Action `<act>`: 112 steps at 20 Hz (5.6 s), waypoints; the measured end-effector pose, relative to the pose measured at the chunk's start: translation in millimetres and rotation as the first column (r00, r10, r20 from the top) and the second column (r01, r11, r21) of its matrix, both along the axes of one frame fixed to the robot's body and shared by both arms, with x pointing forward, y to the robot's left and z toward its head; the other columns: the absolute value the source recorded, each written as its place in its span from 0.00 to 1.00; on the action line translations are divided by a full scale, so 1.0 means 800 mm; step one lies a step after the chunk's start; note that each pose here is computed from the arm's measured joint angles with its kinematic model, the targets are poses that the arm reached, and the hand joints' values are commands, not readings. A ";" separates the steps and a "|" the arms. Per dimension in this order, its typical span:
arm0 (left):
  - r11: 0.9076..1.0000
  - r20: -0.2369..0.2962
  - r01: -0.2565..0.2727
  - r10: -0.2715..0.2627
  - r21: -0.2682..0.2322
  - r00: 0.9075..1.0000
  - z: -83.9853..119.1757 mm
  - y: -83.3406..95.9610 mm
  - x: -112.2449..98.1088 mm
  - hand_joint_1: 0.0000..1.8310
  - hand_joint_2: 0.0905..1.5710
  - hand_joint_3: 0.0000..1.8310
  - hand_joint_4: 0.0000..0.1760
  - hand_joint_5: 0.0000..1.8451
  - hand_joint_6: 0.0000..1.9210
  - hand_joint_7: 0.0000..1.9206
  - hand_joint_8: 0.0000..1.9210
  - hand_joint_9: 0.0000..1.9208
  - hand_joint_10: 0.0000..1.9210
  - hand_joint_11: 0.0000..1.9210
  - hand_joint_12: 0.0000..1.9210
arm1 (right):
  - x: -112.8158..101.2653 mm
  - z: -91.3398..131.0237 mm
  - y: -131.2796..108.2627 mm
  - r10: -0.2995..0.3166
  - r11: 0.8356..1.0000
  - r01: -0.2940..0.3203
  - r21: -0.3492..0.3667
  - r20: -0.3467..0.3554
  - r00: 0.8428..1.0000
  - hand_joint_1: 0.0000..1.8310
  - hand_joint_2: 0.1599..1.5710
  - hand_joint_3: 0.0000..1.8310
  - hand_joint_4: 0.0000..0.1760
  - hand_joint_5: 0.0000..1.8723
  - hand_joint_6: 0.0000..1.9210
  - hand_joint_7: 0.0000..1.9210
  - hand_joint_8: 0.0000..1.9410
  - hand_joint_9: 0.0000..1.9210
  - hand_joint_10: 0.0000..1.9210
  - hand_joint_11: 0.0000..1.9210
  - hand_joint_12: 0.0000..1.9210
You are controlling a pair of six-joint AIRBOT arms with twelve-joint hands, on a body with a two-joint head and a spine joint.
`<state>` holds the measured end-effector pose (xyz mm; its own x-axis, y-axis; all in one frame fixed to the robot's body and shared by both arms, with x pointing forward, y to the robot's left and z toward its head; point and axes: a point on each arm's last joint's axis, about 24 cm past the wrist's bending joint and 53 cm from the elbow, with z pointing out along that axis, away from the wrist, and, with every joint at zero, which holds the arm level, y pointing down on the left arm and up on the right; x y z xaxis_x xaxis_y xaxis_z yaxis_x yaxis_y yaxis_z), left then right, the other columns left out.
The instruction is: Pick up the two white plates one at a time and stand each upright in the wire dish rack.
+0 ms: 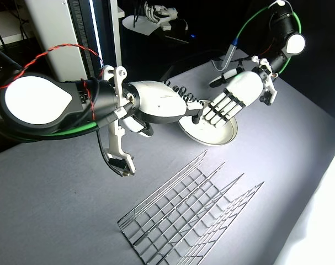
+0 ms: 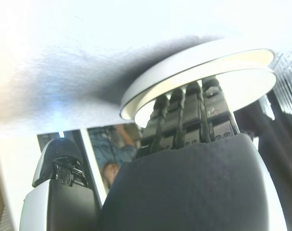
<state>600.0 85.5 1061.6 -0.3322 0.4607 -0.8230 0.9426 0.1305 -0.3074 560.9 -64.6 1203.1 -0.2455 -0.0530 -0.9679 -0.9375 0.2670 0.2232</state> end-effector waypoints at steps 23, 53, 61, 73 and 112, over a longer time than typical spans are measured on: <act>0.994 0.052 -0.011 0.005 0.111 0.999 0.032 0.062 0.020 0.00 0.68 0.00 0.00 0.00 0.00 0.00 0.00 0.00 0.00 0.00 0.00 | 0.001 0.001 -0.005 -0.008 1.000 0.008 -0.004 0.004 1.000 0.79 0.64 0.00 0.00 0.10 0.00 0.13 0.00 0.17 0.00 0.00 0.62; 0.999 -0.051 -0.010 0.013 0.048 0.999 -0.010 0.006 -0.005 0.00 0.69 0.00 0.00 0.00 0.00 0.00 0.00 0.00 0.00 0.00 0.00 | -0.010 0.006 -0.002 0.015 1.000 -0.015 0.001 0.011 1.000 0.77 0.65 0.00 0.00 0.12 0.00 0.13 0.00 0.16 0.00 0.00 0.60; 0.999 -0.047 -0.007 0.009 0.041 0.999 -0.009 -0.001 -0.002 0.00 0.68 0.00 0.00 0.00 0.00 0.00 0.00 0.00 0.00 0.00 0.00 | -0.013 -0.003 0.003 0.016 1.000 -0.016 -0.024 0.012 1.000 0.78 0.65 0.00 0.00 0.11 0.00 0.12 0.00 0.17 0.00 0.00 0.62; 1.000 -0.045 -0.009 0.010 0.014 0.999 -0.006 -0.022 0.001 0.00 0.68 0.00 0.00 0.00 0.00 0.00 0.00 0.00 0.00 0.00 0.00 | -0.012 -0.038 0.033 0.008 0.998 -0.011 -0.058 -0.043 0.999 0.80 0.65 0.00 0.00 0.12 0.00 0.15 0.00 0.18 0.00 0.00 0.62; 1.000 -0.041 -0.008 0.008 0.013 0.999 -0.005 -0.024 0.004 0.00 0.68 0.00 0.00 0.00 0.00 0.00 0.00 0.00 0.00 0.00 0.00 | 0.026 -0.088 0.106 -0.002 0.999 -0.003 -0.045 -0.112 0.994 0.75 0.67 0.00 0.00 0.48 0.56 0.53 0.40 0.51 0.60 0.44 0.56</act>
<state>603.2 66.0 1057.7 -0.3696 0.4682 -0.8026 0.9280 0.1421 -0.3445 582.0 20.2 1133.0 -0.3523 -0.0959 -0.9310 -0.9075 0.2782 0.3148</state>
